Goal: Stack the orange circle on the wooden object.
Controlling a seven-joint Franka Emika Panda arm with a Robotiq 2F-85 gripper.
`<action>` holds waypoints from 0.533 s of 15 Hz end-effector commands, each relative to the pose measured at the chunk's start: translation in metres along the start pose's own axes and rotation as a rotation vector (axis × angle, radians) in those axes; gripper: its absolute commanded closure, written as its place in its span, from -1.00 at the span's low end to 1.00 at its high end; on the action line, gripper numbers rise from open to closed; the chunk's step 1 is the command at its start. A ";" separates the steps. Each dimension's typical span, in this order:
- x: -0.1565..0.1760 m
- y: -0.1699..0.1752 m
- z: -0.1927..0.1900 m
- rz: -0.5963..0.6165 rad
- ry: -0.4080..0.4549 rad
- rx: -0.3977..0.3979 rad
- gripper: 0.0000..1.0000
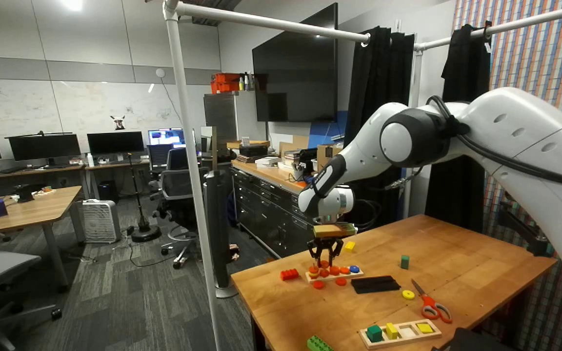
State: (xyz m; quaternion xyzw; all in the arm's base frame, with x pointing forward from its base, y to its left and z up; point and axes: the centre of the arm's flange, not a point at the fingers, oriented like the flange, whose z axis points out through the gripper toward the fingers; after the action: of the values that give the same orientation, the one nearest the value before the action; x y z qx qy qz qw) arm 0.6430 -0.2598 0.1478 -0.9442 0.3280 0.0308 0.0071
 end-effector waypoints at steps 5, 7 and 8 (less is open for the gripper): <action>0.017 -0.001 -0.004 0.010 -0.059 0.037 0.64; 0.018 0.000 -0.003 0.015 -0.067 0.041 0.64; 0.019 0.000 -0.002 0.017 -0.072 0.042 0.64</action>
State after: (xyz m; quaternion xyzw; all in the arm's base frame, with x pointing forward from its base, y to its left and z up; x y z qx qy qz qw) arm 0.6460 -0.2652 0.1473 -0.9403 0.3357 0.0535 0.0189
